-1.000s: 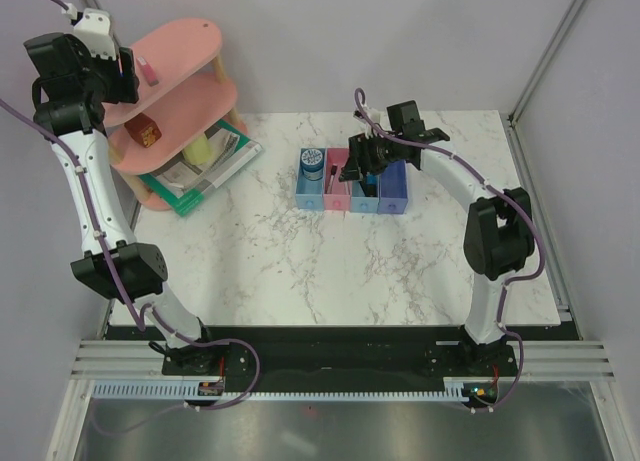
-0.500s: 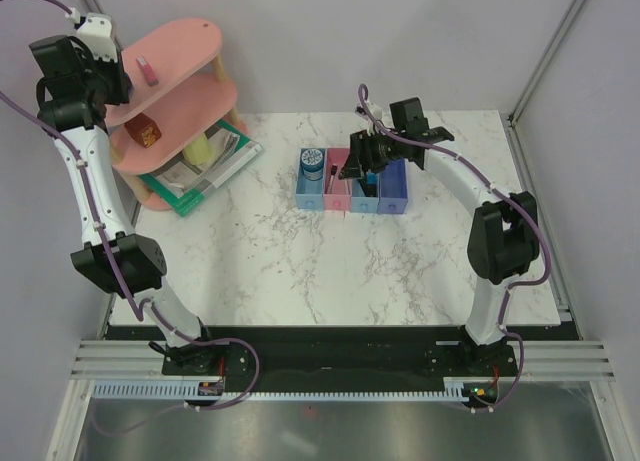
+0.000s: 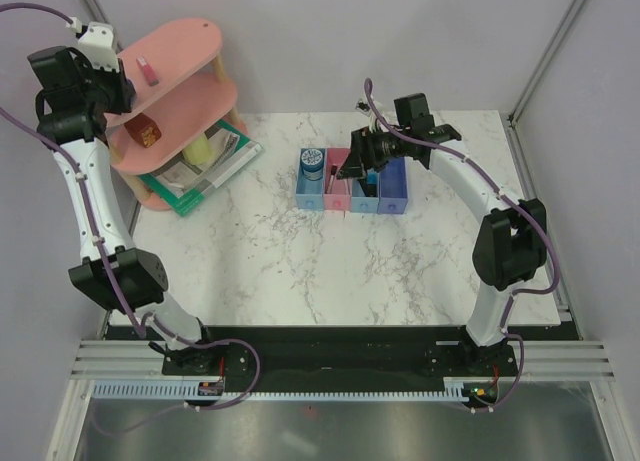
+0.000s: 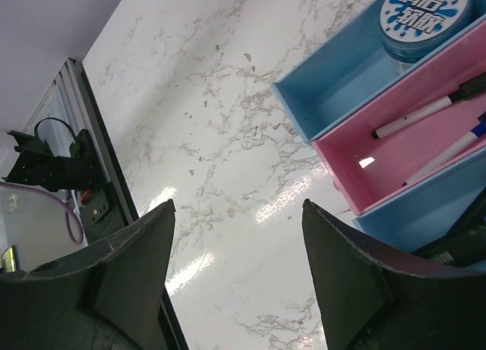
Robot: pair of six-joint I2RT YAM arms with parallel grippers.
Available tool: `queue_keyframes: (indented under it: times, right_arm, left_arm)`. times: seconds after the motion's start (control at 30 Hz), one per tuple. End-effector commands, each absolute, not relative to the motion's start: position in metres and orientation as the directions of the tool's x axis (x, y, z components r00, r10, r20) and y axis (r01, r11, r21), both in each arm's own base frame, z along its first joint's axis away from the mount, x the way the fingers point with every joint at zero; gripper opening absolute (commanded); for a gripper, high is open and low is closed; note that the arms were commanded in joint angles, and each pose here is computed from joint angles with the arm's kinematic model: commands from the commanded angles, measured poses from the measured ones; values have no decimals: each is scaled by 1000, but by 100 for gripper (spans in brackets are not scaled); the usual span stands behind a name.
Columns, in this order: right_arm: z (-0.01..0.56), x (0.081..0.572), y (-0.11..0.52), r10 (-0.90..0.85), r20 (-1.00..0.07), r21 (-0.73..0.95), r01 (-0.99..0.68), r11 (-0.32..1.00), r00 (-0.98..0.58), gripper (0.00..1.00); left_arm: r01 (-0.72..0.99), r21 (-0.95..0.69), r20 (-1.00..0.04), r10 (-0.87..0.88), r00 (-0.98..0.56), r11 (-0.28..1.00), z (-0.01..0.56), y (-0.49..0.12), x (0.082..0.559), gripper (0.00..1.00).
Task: Sort the stationery into containers
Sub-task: Pick up the stationery from the corner of the board.
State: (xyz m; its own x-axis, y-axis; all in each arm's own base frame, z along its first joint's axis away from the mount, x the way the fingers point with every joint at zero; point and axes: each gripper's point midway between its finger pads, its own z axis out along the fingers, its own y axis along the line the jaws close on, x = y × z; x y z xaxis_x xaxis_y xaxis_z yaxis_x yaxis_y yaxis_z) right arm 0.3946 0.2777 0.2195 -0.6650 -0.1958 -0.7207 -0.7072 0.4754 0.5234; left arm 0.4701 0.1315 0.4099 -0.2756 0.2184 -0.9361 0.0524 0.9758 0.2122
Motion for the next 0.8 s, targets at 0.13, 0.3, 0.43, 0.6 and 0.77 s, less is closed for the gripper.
queue_keyframes:
  times: [0.13, 0.3, 0.43, 0.6, 0.77]
  right_arm:
    - [267, 360, 287, -249, -752, 558, -791, 251, -610, 77]
    - [280, 354, 290, -239, -749, 585, -786, 201, -618, 76]
    - [299, 356, 293, -227, -786, 548, -818, 175, -575, 75]
    - [317, 346, 294, -257, -867, 405, -904, 138, -428, 76]
    - [309, 327, 290, -440, -894, 24, -989, 149, -88, 85]
  left_arm:
    - [252, 308, -919, 355, -170, 917, 445, 74, 392, 2]
    - [345, 385, -889, 444, -111, 856, 450, 50, 357, 2]
    - [477, 390, -886, 461, -37, 788, 443, 17, 330, 2]
    - [622, 419, -884, 454, 113, 661, 430, -30, 289, 2]
    - [687, 480, -859, 453, 239, 546, 421, -61, 262, 2]
